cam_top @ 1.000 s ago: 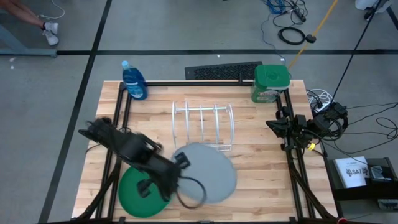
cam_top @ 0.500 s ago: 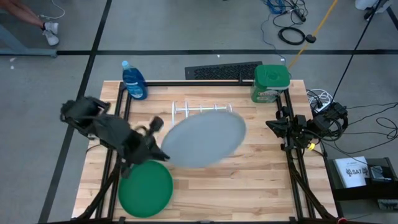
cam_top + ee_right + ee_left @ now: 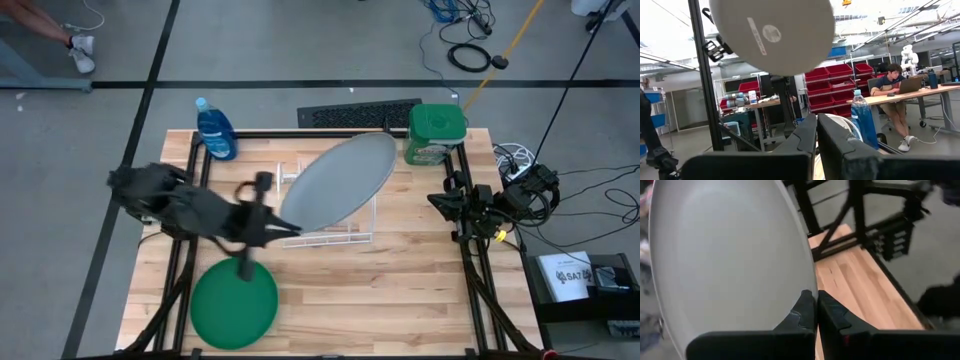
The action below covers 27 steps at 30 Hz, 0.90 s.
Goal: Sort dishes
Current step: Put the gray plate into the dish rack
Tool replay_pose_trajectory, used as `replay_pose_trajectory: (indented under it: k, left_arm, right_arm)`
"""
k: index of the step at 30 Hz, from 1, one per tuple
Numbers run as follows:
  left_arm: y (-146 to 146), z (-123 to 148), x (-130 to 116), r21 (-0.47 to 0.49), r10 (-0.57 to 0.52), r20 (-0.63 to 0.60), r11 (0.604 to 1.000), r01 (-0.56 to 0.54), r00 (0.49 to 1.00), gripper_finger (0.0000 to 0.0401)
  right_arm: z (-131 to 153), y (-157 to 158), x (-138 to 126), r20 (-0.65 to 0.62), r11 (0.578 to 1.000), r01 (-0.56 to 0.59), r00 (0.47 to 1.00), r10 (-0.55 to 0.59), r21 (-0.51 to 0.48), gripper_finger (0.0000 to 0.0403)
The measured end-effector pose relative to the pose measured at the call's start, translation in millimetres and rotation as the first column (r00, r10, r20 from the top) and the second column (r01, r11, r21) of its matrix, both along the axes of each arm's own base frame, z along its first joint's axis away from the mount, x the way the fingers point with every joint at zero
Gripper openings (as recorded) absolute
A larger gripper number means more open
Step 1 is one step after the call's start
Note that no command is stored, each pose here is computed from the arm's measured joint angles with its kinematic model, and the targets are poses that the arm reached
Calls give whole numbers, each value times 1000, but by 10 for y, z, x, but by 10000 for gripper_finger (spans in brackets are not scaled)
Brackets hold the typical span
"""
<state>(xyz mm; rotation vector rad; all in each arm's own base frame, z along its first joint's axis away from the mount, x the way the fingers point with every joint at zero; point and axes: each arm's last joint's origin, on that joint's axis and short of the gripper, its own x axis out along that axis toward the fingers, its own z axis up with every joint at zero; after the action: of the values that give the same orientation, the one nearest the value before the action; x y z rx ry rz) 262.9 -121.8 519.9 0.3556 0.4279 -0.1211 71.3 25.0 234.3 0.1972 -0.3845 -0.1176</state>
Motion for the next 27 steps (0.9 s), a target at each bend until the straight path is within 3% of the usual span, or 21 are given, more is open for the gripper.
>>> replay_pose_trajectory:
  k: [7,11,15,21,24,27]
  left_arm:
    - [-44,-176,395,-49,68,31,997,-66,997,0]
    - [49,-165,438,-49,112,48,993,-110,993,0]
    - [107,-117,357,-9,91,49,996,-91,995,0]
    - [110,-169,229,35,-99,-72,994,102,992,0]
    - [74,-212,157,-8,-295,-151,955,298,943,0]
    - [48,-244,113,-68,-396,-196,918,391,897,0]
  right_arm:
    - [0,0,0,2,1000,-4,1000,4,10,11]
    - [-2,1,1,0,1000,-4,1000,4,9,11]
    - [-7,2,3,-7,1000,-1,1000,1,-2,11]
    - [-7,2,3,-7,1000,0,1000,0,-4,11]
    - [-5,2,2,-3,1000,-7,1000,7,8,11]
    - [4,5,0,9,1000,-20,1000,20,-2,11]
